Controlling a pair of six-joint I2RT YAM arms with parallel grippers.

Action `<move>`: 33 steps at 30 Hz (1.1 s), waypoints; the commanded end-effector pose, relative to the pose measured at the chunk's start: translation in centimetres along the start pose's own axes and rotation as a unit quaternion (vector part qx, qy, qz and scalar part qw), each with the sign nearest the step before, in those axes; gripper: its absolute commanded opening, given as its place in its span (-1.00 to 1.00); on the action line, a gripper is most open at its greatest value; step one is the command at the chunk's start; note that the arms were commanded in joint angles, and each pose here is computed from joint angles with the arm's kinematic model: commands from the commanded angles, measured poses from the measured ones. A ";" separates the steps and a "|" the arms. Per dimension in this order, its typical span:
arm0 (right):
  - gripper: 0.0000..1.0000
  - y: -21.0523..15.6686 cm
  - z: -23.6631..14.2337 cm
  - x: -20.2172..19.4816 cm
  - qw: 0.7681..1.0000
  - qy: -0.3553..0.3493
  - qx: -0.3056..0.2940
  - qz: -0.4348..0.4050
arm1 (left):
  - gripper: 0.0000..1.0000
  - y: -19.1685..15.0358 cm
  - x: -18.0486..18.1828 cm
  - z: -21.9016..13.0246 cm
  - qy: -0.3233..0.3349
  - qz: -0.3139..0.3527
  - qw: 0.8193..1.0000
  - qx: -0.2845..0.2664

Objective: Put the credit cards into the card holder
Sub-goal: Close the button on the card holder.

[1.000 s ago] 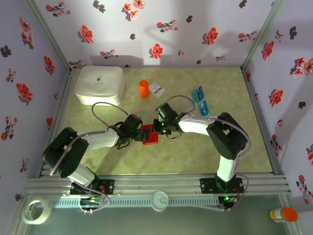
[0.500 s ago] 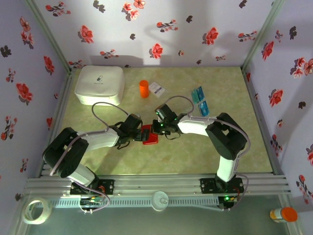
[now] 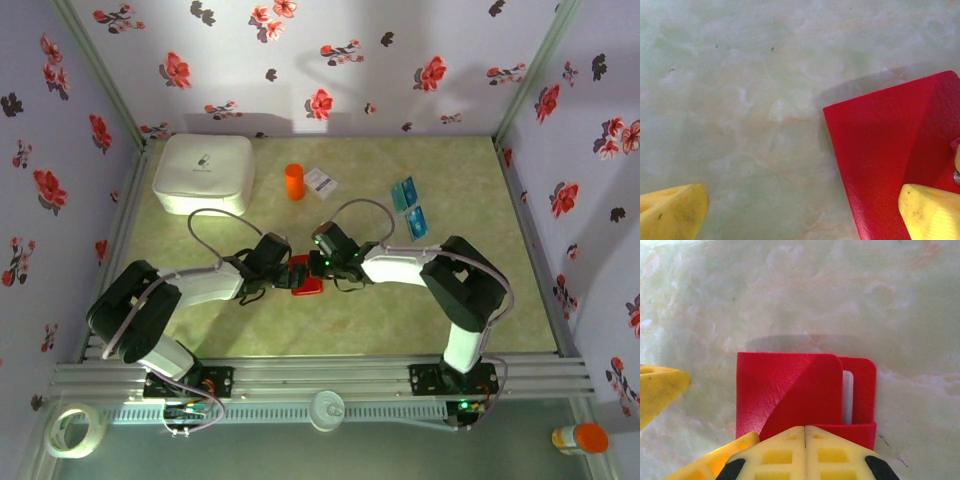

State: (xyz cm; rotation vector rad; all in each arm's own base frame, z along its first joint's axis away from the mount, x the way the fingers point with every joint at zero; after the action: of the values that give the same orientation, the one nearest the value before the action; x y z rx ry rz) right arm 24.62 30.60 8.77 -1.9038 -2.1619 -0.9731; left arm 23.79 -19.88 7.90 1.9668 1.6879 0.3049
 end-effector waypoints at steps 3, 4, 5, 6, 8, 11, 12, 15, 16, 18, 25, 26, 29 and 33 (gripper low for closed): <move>-1.00 -8.6 2.0 -3.8 0.986 -0.093 0.130 -0.036 | 0.99 -4.0 1.3 1.9 0.021 0.008 0.997 0.079; -1.00 -9.0 2.2 -4.0 0.986 -0.097 0.133 -0.038 | 0.99 -4.0 1.3 1.9 0.022 0.008 0.997 0.079; -1.00 -9.4 2.2 -4.2 0.985 -0.101 0.135 -0.040 | 1.00 -4.0 1.4 1.8 0.022 0.007 0.997 0.079; -1.00 -10.0 2.3 -4.3 0.984 -0.106 0.137 -0.044 | 1.00 -4.0 1.3 1.8 0.021 0.007 0.997 0.079; -1.00 -11.0 2.4 -4.6 0.983 -0.112 0.139 -0.050 | 1.00 -4.0 1.3 1.8 0.021 0.005 0.997 0.078; -1.00 -12.4 2.4 -5.3 0.981 -0.124 0.140 -0.059 | 1.00 -3.9 1.4 1.6 0.019 0.001 0.997 0.075; -1.00 -12.9 2.4 -5.6 0.980 -0.125 0.139 -0.062 | 1.00 -3.8 1.3 1.5 0.018 0.000 0.997 0.072; -1.00 -13.7 2.5 -6.2 0.980 -0.127 0.134 -0.070 | 0.99 -3.5 1.4 1.2 0.017 -0.015 0.998 0.067; -1.00 -13.9 2.5 -6.4 0.980 -0.130 0.133 -0.073 | 0.99 -3.4 1.7 1.1 0.019 -0.025 0.997 0.065; -1.00 -14.3 2.6 -6.8 0.979 -0.132 0.130 -0.080 | 0.99 -3.3 2.0 0.9 0.020 -0.043 0.997 0.060; -1.00 -15.5 2.7 -7.9 0.976 -0.150 0.128 -0.095 | 0.99 -2.8 3.4 0.7 0.030 -0.104 0.993 0.054; -1.00 -15.7 2.8 -8.1 0.975 -0.152 0.131 -0.094 | 0.99 -2.7 3.4 0.7 0.030 -0.105 0.993 0.054; -1.00 -15.8 3.0 -8.2 0.975 -0.154 0.135 -0.093 | 0.99 -2.4 3.1 0.7 0.022 -0.106 0.993 0.049; -1.00 -15.5 2.9 -7.8 0.975 -0.154 0.134 -0.090 | 0.99 -2.0 2.9 0.6 0.019 -0.103 0.994 0.045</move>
State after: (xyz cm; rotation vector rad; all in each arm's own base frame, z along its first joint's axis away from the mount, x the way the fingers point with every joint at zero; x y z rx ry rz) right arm 21.62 31.20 6.91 -2.0029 -2.2161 -1.3942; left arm 24.30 -19.00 8.41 1.8010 1.7761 0.2248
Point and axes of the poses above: each hand's point on the last joint's axis, 136 mm out from that joint toward the fingers, its own z axis out along the fingers, its own x axis along the line the jaws close on, y = z × x, the point moved 7 cm from there along -z, back along the fingers, and after that the axes turned 2 degrees about -z, right-handed, at the moved point
